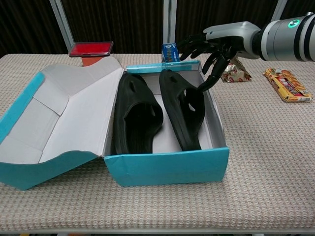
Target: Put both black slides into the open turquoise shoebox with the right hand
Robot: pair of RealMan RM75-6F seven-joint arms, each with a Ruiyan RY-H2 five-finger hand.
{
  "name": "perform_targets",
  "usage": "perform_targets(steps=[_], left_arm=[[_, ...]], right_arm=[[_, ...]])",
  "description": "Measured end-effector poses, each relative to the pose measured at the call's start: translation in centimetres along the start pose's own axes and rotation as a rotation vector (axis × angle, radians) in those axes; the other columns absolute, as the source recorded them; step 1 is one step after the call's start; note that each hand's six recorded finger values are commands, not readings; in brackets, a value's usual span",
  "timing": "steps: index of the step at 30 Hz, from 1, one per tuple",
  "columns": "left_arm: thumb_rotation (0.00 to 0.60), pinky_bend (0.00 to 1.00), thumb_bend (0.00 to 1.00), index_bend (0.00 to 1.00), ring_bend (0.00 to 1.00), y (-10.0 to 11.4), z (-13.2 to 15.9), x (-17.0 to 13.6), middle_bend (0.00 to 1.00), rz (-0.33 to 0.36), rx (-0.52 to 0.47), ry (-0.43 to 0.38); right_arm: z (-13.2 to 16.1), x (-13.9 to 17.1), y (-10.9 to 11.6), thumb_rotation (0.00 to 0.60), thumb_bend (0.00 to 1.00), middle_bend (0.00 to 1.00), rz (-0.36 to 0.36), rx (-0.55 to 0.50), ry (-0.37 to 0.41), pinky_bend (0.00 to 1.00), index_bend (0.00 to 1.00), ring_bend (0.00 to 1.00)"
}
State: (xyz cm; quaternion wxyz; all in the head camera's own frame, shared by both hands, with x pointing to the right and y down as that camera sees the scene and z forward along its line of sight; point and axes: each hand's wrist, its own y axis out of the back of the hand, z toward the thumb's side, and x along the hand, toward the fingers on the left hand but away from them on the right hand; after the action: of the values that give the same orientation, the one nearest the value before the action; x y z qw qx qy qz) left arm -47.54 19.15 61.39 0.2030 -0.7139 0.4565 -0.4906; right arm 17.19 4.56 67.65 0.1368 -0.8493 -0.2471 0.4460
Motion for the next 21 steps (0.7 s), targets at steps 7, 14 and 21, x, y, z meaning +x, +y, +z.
perform_targets(steps=[7,14,21], left_arm=[[0.600,0.18,0.04,0.18,0.12,-0.3,0.1,0.0,0.22,-0.008,0.001,-0.004],[0.600,0.18,0.04,0.18,0.12,0.0,0.1,0.0,0.22,-0.001,-0.001,0.002],[0.600,0.19,0.04,0.18,0.12,-0.1,0.4,0.2,0.22,-0.004,-0.002,-0.006]], right_arm=[[-0.3,0.8,-0.2,0.600,0.00,0.05,0.040,0.028,-0.009,0.27,0.00,0.00],[1.5,2.1,0.9,0.600,0.00,0.09,0.013,0.035,0.041,0.27,0.00,0.01],[4.2,3.9,1.7,0.600,0.00,0.17,-0.040,-0.041,0.139,0.28,0.00,0.05]])
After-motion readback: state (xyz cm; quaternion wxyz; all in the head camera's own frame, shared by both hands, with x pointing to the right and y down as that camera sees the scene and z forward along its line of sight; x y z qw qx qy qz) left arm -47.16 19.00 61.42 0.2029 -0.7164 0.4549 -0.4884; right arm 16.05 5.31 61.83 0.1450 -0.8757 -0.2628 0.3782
